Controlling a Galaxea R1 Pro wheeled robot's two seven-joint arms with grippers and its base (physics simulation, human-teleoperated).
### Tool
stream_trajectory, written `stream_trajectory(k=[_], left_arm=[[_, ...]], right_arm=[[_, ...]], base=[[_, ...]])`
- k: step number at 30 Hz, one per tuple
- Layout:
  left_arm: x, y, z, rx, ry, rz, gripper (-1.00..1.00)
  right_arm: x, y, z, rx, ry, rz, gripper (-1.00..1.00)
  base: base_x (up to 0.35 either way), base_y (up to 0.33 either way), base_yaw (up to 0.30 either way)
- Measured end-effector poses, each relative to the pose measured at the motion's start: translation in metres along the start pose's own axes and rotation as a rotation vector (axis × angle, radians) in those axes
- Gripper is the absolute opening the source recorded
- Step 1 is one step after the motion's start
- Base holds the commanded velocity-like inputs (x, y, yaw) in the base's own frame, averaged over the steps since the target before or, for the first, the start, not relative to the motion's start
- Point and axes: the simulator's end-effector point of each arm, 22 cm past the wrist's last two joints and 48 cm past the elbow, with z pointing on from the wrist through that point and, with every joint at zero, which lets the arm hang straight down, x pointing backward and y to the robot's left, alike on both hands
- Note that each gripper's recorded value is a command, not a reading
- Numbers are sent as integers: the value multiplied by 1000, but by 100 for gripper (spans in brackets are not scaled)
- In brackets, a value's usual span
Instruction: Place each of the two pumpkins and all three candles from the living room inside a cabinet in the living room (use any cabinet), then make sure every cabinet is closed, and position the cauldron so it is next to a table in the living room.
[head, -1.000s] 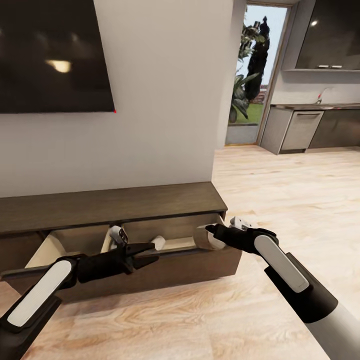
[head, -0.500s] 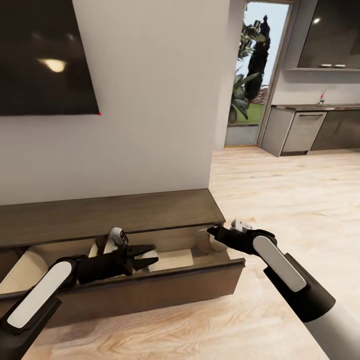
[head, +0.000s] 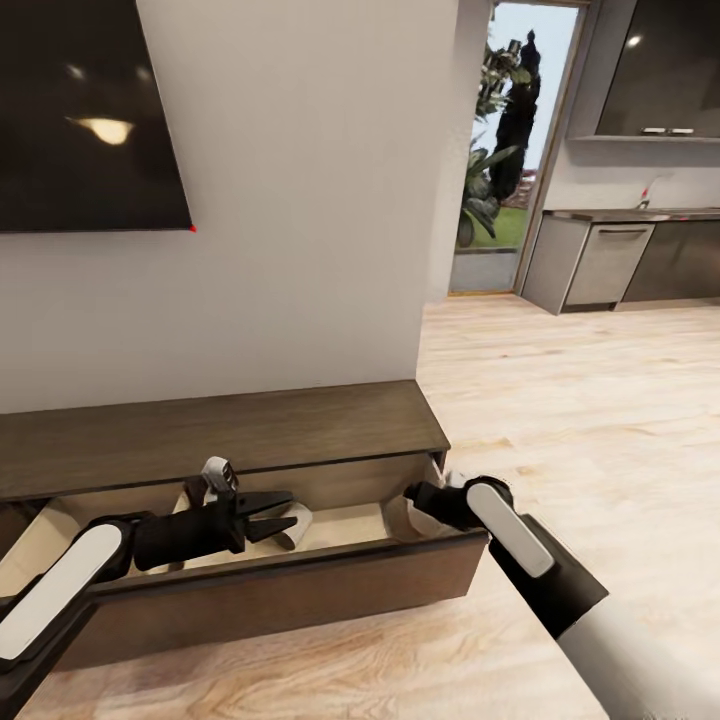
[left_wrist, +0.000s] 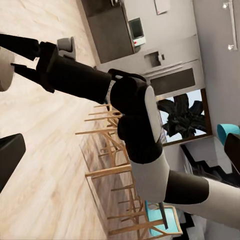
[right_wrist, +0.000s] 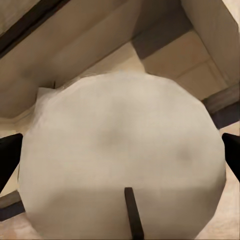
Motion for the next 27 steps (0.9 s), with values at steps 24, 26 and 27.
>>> stream_trajectory(k=[24, 26, 27], left_arm=[[0, 6, -1, -17, -2, -4, 100], [0, 7, -1, -18, -3, -5, 100], [0, 7, -2, -18, -3, -6, 100]], right_arm=[[-6, 40, 9, 7, 5, -54, -100], [-5, 43, 9, 3, 8, -51, -100], [-3, 46, 9, -2, 11, -50, -100]], base=[[32, 0, 0], [44, 0, 0], [55, 0, 0]])
